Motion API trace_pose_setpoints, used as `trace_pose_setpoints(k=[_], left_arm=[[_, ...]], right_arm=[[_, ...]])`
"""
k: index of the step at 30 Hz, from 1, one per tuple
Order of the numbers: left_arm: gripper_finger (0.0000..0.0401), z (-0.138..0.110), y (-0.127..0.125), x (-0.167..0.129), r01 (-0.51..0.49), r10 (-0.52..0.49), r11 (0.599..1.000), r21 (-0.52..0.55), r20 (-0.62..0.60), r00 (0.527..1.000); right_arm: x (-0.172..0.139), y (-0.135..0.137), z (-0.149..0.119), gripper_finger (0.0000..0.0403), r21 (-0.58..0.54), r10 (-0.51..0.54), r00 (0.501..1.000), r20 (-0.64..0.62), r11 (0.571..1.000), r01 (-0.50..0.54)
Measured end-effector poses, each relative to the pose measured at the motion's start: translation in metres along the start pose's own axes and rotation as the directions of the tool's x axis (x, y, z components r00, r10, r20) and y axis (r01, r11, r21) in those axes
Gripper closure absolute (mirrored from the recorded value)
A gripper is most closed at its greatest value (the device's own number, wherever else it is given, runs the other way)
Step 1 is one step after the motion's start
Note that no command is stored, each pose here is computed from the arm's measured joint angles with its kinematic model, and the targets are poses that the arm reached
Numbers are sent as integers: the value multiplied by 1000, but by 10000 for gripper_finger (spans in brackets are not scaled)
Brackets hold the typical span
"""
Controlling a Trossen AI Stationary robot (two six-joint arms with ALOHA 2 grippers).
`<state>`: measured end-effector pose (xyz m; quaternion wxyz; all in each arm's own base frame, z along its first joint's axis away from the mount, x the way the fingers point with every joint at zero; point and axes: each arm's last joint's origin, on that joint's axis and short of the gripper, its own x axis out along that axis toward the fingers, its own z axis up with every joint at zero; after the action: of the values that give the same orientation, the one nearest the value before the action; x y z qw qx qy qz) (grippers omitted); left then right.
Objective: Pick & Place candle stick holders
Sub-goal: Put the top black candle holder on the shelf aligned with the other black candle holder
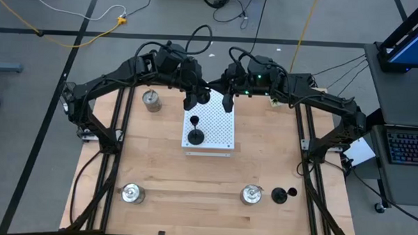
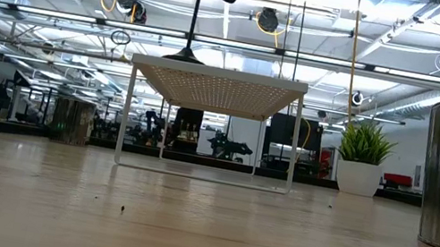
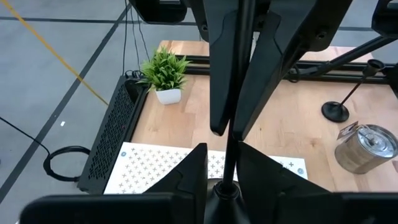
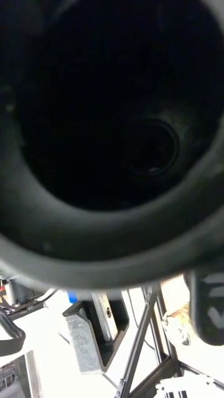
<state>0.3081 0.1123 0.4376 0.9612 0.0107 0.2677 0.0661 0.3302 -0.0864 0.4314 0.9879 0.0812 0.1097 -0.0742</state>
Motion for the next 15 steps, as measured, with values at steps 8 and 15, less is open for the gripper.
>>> trace_pose_setpoints(k=[8,15], left_arm=[[325,0,0,0,4,-4,1000,3,4,1000],[371,-1,0,4,37,-37,999,12,-2,999]], right_arm=[[0,0,0,395,1,1,1000,3,1000,-1],[0,0,0,395,9,2,1000,0,1000,-2]])
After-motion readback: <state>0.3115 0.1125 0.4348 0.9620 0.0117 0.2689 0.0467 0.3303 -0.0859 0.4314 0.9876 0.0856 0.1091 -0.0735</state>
